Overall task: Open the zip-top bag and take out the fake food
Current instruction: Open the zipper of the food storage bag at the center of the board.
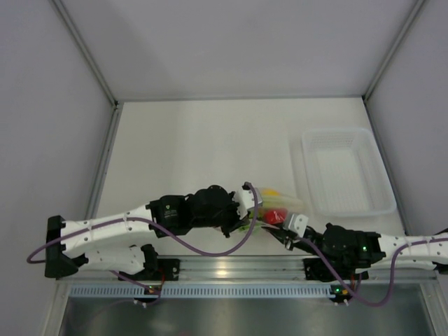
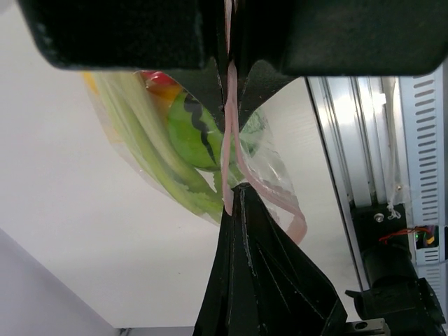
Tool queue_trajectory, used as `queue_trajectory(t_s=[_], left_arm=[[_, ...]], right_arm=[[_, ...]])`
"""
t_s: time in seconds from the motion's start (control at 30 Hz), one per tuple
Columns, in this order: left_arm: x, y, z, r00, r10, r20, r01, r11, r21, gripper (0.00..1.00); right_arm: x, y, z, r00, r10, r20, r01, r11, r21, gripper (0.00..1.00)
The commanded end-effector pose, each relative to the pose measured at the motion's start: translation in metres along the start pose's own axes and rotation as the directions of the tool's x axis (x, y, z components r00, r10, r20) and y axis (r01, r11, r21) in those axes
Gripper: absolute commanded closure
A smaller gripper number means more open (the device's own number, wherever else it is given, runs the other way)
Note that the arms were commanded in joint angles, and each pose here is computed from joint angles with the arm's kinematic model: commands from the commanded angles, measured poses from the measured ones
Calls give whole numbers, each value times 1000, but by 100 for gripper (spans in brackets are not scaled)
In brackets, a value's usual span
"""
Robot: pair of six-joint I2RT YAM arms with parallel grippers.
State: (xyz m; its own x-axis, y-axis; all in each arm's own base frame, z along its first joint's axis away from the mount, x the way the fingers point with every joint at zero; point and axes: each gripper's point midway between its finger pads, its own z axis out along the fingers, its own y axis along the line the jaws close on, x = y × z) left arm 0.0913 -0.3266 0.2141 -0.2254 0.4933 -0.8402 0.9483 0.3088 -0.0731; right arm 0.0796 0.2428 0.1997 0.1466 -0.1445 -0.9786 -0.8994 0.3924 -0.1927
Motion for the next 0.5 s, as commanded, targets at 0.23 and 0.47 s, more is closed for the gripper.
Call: queue_trajectory(t_s=[0.23, 0.47], left_arm=[[-35, 60, -29, 990, 1, 140, 49, 936, -350, 100], [-75, 117, -66, 961, -46, 274, 213, 757, -618, 100]], right_arm=[[-54, -22, -3, 989, 27, 146, -41, 995, 94, 66], [-96, -81, 1, 983, 121, 139, -169, 892, 420, 1]])
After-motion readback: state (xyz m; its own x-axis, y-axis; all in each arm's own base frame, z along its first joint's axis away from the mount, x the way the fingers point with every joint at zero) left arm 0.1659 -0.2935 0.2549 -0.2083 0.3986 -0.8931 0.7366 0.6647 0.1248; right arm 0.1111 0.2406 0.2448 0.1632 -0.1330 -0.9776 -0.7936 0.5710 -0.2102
